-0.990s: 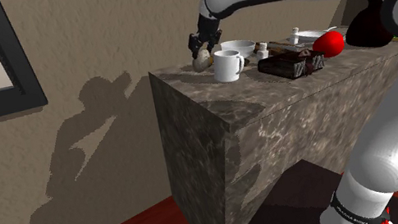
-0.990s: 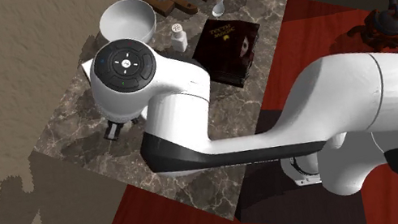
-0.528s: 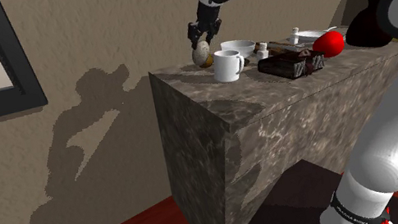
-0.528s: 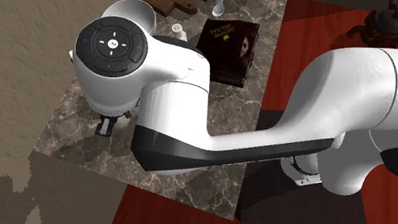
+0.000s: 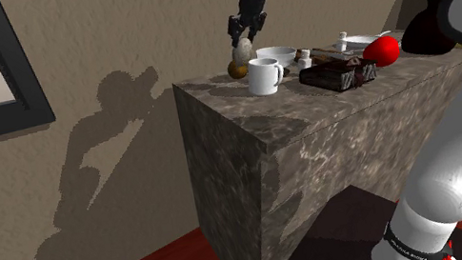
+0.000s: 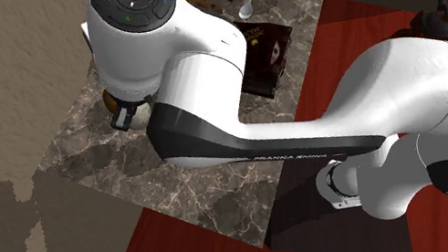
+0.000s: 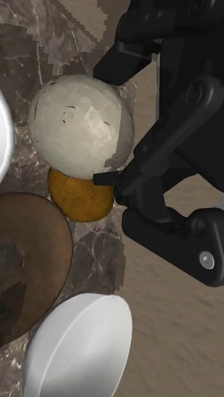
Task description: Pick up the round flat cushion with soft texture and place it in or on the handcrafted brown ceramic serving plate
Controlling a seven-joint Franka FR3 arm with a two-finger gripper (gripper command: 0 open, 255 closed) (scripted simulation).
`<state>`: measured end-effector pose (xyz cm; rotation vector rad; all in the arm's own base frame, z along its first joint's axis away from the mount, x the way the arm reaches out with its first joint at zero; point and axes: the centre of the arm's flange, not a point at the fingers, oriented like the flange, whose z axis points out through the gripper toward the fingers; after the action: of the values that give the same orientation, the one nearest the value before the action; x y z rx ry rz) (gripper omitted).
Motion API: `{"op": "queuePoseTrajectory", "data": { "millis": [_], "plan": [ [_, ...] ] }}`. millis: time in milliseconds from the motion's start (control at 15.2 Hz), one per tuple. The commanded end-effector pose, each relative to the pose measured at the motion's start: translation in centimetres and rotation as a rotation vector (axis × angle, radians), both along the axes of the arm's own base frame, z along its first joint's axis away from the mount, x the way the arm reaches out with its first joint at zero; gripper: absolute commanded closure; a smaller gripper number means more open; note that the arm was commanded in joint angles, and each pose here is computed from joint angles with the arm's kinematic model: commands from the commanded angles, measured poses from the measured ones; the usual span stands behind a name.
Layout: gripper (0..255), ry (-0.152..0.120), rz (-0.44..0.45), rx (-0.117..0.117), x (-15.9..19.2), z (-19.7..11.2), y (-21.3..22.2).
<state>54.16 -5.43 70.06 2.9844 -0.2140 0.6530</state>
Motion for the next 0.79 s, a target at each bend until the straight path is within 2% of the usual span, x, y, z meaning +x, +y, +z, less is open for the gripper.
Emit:
{"op": "queuePoseTrajectory", "data": {
  "millis": [0, 528, 726],
  "plan": [
    [255, 0.000, 0.001, 0.000, -1.1, 0.6, -2.4],
    [255, 0.000, 0.001, 0.000, -4.9, 1.9, -12.4],
    [255, 0.000, 0.001, 0.000, -4.9, 0.4, -12.4]
  ]
}}
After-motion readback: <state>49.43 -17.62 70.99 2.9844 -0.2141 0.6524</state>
